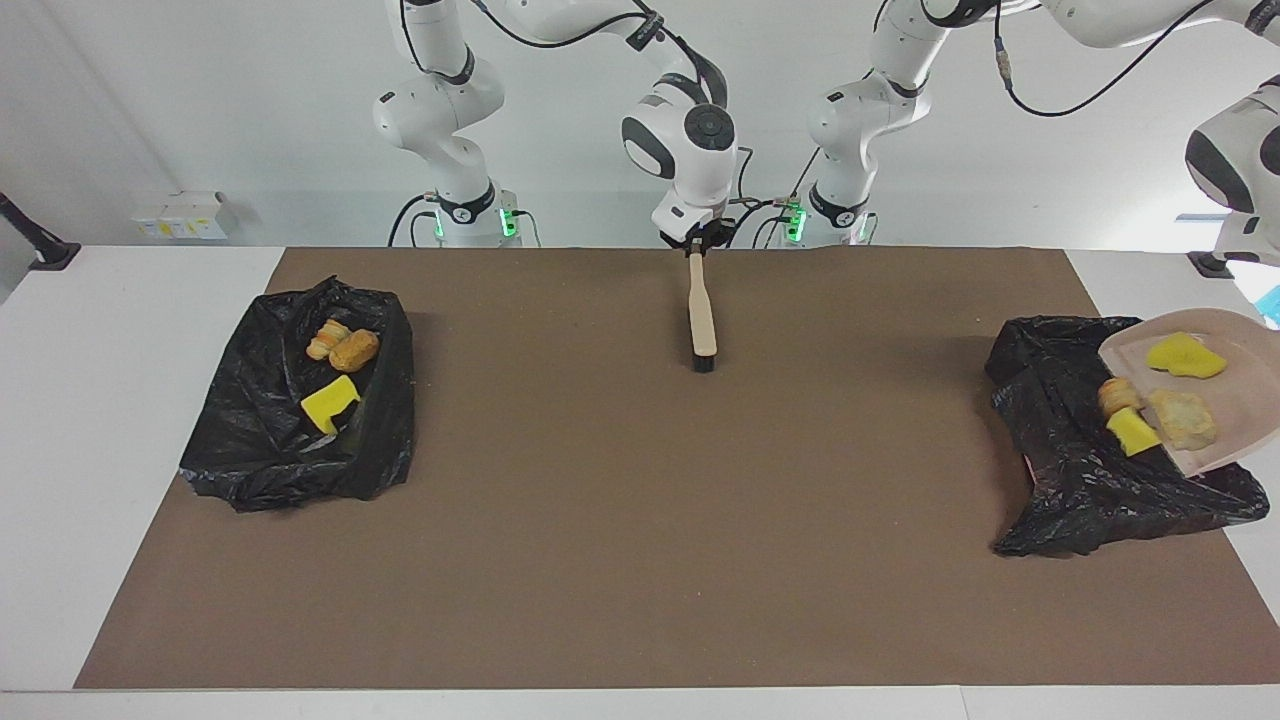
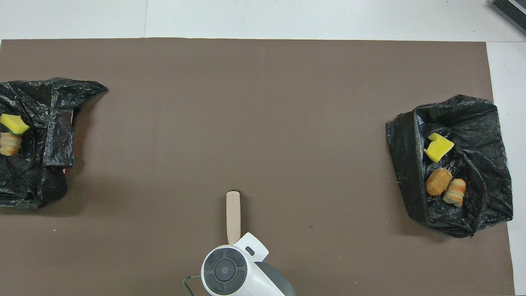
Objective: Sweep and dump trash in bin
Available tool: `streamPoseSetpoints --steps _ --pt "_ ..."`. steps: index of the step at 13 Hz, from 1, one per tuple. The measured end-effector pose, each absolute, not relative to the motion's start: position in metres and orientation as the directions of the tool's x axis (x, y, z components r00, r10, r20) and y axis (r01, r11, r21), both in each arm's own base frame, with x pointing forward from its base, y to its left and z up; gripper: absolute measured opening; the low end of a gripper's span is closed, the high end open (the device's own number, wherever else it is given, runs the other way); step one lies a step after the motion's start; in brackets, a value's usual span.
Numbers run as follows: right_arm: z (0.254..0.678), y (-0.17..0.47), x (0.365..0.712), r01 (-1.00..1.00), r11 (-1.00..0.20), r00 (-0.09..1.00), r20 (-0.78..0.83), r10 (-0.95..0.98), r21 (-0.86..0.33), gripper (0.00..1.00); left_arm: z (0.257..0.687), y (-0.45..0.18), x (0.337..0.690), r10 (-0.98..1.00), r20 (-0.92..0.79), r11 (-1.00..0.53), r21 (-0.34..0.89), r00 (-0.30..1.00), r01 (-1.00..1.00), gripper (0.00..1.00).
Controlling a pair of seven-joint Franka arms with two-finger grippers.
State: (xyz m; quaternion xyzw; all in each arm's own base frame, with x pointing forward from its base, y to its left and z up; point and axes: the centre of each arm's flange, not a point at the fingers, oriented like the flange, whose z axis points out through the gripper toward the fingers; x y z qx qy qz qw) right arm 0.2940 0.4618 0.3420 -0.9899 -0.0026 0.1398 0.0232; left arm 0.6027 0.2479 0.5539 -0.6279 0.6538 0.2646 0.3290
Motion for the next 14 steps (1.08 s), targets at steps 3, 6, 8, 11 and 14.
streamPoseSetpoints --steps 3,6,8,11,14 --pt "0.341 0.46 0.298 -0.01 -0.999 0.961 -0.275 0.004 -0.048 0.45 0.561 0.246 0.596 -0.527 -0.85 0.083 -0.042 -0.008 -0.996 0.32" --pt "0.353 0.453 0.327 -0.059 -0.995 0.966 -0.258 -0.037 -0.077 0.62 0.564 0.236 0.585 -0.462 -0.886 0.001 -0.043 0.038 -0.999 0.32" --pt "0.376 0.435 0.371 -0.132 -0.984 0.969 -0.227 -0.103 -0.12 0.84 0.566 0.211 0.585 -0.448 -0.891 -0.05 -0.055 0.071 -0.997 0.32" --pt "0.419 0.38 0.445 -0.232 -0.953 0.966 -0.161 -0.202 -0.195 0.99 0.577 0.167 0.584 -0.484 -0.868 -0.082 -0.085 0.114 -0.993 0.32" --pt "0.481 0.295 0.511 -0.336 -0.901 0.941 -0.066 -0.331 -0.275 1.0 0.581 0.112 0.577 -0.574 -0.8 -0.143 -0.113 0.175 -0.983 0.32"
